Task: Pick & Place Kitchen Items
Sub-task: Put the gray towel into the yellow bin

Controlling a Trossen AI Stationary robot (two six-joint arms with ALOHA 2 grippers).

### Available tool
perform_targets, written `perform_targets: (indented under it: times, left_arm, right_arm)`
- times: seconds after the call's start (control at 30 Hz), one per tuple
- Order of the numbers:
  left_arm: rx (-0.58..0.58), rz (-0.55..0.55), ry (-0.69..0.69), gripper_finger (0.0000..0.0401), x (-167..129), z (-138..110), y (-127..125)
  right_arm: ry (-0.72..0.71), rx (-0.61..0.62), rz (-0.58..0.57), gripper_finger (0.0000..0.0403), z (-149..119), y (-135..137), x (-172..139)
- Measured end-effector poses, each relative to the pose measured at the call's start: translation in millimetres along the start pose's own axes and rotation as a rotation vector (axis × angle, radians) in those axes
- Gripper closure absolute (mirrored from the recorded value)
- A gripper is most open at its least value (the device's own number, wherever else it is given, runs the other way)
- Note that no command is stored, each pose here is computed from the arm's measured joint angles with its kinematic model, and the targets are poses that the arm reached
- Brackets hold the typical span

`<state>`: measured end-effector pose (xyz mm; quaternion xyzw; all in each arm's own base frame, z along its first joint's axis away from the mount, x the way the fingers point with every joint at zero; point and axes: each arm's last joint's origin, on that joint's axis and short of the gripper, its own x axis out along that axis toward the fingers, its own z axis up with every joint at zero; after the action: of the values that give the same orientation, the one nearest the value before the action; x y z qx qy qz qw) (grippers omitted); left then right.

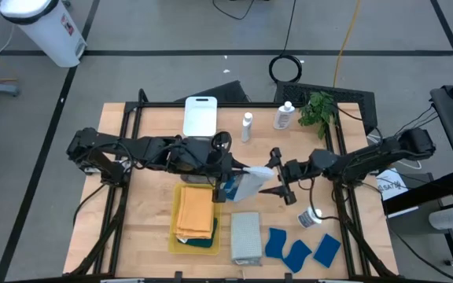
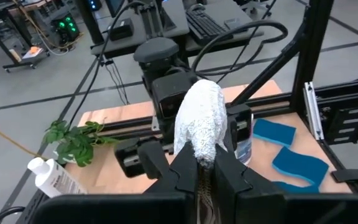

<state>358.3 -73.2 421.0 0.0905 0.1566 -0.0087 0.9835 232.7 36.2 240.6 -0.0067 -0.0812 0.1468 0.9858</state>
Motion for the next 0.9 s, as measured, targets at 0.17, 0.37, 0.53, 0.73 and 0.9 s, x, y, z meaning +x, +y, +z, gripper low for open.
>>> perform_targets:
  times: [0.17, 0.37, 0.53, 0.73, 0.9]
  left_arm:
    - [-0.001, -0.001, 0.001, 0.0386, 0.0, -0.1, -0.2]
    - [-0.005, 0.024, -0.004, 0.0387, 0.4, 0.4, 2.5]
    - [-0.018, 0.034, -0.004, 0.0385, 1.2, 0.1, 5.9]
    - [-0.025, 0.036, -0.004, 0.0387, 1.4, 0.0, 6.7]
    - [-0.024, 0.035, -0.003, 0.0358, 1.5, -0.1, 6.4]
  right_arm:
    - [-0.012, -0.002, 0.013, 0.0133, -0.1, 0.1, 8.2]
    - [-0.077, -0.010, -0.036, 0.0173, -0.4, -2.1, 12.3]
    - [-0.076, -0.017, -0.110, 0.0222, -7.3, -3.3, 16.3]
    - [-0.096, -0.035, -0.125, 0.0312, -7.0, -3.6, 17.0]
    - [-0.095, -0.047, -0.120, 0.0392, -5.5, -1.7, 16.4]
